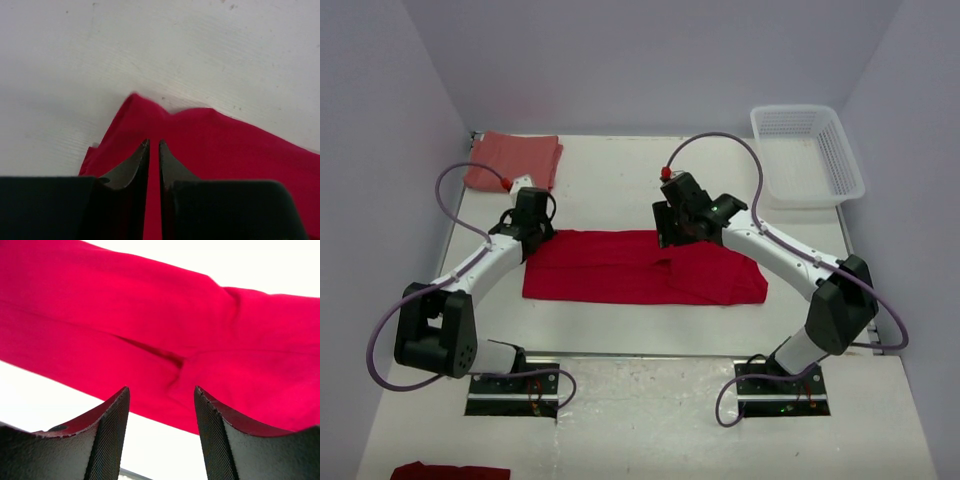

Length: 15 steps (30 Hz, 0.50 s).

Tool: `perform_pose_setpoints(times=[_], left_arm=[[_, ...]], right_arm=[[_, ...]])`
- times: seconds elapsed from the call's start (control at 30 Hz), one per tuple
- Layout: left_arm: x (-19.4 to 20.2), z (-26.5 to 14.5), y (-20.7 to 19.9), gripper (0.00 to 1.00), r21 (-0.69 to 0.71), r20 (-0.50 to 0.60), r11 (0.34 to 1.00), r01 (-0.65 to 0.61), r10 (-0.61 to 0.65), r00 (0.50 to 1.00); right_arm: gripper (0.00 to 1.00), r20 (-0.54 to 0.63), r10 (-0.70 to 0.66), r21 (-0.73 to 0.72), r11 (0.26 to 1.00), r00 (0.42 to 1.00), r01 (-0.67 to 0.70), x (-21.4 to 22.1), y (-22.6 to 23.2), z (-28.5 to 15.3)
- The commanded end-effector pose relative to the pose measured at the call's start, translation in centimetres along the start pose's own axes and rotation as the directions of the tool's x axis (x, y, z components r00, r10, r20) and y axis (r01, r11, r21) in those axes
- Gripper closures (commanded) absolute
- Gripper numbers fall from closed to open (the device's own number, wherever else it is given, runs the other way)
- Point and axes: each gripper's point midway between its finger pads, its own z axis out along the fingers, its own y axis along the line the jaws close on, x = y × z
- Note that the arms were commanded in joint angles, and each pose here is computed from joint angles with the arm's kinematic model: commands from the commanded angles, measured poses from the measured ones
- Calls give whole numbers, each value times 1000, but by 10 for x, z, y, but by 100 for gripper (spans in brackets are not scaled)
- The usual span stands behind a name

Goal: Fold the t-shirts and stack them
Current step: Rotate the tshirt 90 degrees

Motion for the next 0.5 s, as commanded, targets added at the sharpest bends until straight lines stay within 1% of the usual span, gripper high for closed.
perform_pose_setpoints(times=[0.0,0.07,0.1,0.17,0.2,0.27,0.3,0.33,0.37,0.4,0.43,0.47], left_arm=[[-23,-10,20,86,-107,86,992,68,-59,995],[-24,-7,28,84,-130,101,987,99,-87,991],[-24,-3,36,80,-152,101,981,119,-104,989],[-24,0,50,61,-213,117,966,145,-122,986],[-26,2,53,57,-235,122,958,164,-139,983],[-25,2,51,57,-224,119,960,169,-145,982],[-27,3,44,58,-190,122,968,165,-144,982],[-23,4,33,61,-132,90,980,149,-138,986],[-19,5,26,70,-103,68,987,122,-116,991],[-16,6,18,78,-63,44,993,104,-102,994],[-10,6,0,90,28,-1,996,84,-84,996],[-2,6,-9,100,68,-29,996,64,-62,998]], right_arm=[[44,6,-9,36,999,1000,8,1,-19,-17],[44,7,-2,43,999,1000,2,4,-27,-20],[44,5,4,40,999,1000,-4,6,-30,-21],[44,0,20,32,999,1000,-20,11,-35,-23],[44,-2,29,36,999,1000,-29,13,-39,-23],[45,-18,70,53,996,997,-69,18,-49,-20],[46,-24,86,62,995,996,-85,19,-54,-18],[47,-40,104,71,992,994,-101,23,-58,-13],[56,-47,114,81,991,992,-110,26,-61,-11],[68,-52,134,96,987,990,-129,26,-67,-8],[84,-58,155,108,983,986,-148,29,-70,-5],[100,-68,167,128,979,984,-158,32,-75,0]])
